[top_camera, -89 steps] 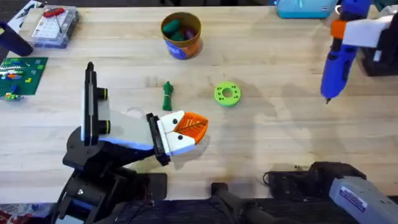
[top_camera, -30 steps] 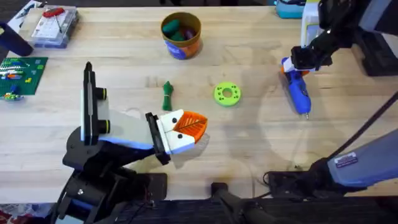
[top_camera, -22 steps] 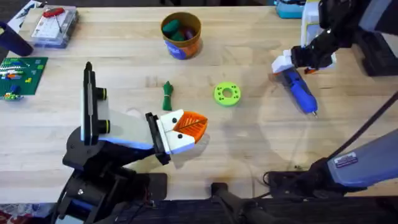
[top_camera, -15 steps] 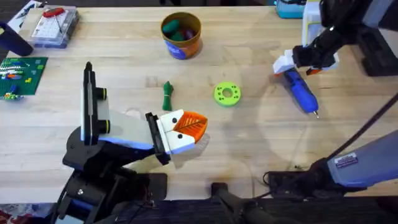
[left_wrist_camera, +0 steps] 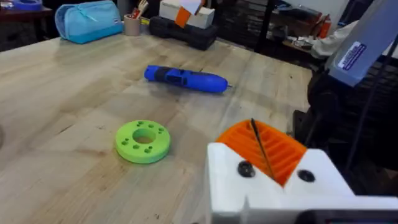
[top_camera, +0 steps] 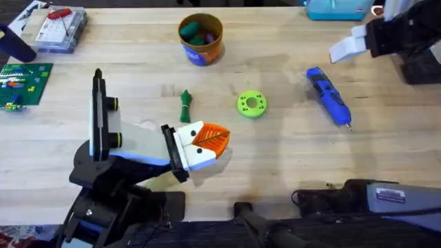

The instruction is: Pick up the gripper from the table and insert it into the empty holder that is missing its gripper. Then pick up a screw, insert it into the mounting hole, and use the screwdriver to tighten it. Finally, clean up the table by picking up the vegetable and placing it into the bucket.

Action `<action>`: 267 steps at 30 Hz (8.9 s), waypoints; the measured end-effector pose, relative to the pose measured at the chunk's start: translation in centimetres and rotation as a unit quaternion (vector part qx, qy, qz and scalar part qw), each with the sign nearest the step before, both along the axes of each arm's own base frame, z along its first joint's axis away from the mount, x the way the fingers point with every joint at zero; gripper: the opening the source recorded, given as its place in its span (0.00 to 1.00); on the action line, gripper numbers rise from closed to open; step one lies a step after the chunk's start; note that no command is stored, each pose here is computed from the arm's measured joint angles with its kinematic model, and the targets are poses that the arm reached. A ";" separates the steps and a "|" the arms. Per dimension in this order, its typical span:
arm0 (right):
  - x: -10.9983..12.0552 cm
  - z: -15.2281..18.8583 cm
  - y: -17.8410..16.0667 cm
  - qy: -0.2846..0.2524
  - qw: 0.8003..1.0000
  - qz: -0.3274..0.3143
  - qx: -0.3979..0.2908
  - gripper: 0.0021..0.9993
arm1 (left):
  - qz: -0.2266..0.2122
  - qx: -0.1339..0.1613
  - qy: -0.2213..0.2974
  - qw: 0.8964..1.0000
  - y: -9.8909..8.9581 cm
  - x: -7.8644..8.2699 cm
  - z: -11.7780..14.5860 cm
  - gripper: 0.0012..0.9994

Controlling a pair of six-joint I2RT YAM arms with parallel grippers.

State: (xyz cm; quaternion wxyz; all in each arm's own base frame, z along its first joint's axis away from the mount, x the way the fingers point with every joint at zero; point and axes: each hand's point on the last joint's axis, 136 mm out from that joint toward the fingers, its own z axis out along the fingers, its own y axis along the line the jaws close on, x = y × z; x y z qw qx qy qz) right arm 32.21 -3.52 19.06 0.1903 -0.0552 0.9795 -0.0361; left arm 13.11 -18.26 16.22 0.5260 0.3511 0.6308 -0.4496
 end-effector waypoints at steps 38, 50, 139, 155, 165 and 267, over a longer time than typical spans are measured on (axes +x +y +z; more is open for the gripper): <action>2.2 -13.5 -0.5 0.019 0.997 0.075 -0.010 1.00 | 0.000 0.000 0.000 1.000 0.0 0.0 0.0 0.01; 1.9 -15.5 -0.2 0.057 0.995 0.080 -0.004 0.99 | 0.000 0.000 0.000 1.000 0.0 0.0 0.0 0.01; 0.6 33.2 11.4 -0.551 0.791 0.094 0.248 0.02 | 0.000 -0.001 0.001 1.000 0.0 0.0 0.0 0.01; -4.7 30.5 20.6 -0.535 0.644 0.382 0.393 0.02 | 0.000 -0.001 0.002 1.000 0.0 0.0 0.0 0.01; -7.0 29.4 25.9 -0.456 0.573 0.485 0.477 0.02 | 0.000 -0.001 0.002 1.000 0.0 0.0 0.0 0.01; -15.3 23.7 36.2 -0.323 0.447 0.601 0.578 0.02 | 0.000 0.002 -0.006 1.000 0.0 0.0 0.0 0.01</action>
